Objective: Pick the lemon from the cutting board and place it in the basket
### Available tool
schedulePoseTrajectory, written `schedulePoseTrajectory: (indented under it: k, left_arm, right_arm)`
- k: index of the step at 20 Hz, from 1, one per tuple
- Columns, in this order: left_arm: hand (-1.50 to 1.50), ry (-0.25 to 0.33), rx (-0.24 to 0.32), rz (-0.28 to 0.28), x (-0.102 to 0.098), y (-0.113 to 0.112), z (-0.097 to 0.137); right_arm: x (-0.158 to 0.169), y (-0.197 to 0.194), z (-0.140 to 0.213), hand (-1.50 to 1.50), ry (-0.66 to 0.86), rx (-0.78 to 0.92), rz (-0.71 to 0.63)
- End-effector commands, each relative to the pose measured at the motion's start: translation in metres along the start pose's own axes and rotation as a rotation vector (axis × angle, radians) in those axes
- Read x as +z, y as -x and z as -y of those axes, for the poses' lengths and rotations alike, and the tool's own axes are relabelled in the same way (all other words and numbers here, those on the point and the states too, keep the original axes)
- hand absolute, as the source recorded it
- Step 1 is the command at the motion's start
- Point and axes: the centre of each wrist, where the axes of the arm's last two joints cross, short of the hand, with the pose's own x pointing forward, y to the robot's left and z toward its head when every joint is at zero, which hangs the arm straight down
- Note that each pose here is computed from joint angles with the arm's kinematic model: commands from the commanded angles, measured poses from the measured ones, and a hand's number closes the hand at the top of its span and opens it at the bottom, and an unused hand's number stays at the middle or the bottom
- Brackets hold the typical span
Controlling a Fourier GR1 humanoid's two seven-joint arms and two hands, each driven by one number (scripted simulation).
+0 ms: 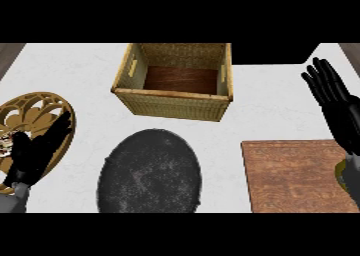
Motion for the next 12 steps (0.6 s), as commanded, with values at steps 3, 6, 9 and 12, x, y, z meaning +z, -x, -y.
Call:
schedulePoseTrajectory:
  k: [3, 6, 9, 12]
  left_arm:
    - [0.00, -0.054, 0.086, -0.119, 0.008, 0.021, 0.021]
    - [0.00, -0.095, 0.183, -0.226, 0.026, 0.053, 0.038]
    - [0.00, -0.056, 0.182, -0.260, 0.024, 0.050, 0.048]
    - [0.00, -0.099, 0.172, -0.267, 0.035, 0.049, 0.043]
  right_arm:
    - [-0.009, -0.017, 0.038, 1.50, -0.080, -0.176, 0.062]
    - [-0.002, -0.026, 0.067, 1.50, -0.139, -0.269, 0.094]
    - [0.008, -0.018, -0.003, 1.50, -0.462, -0.263, 0.099]
    - [0.035, -0.027, -0.021, -1.50, -0.400, -0.069, 0.078]
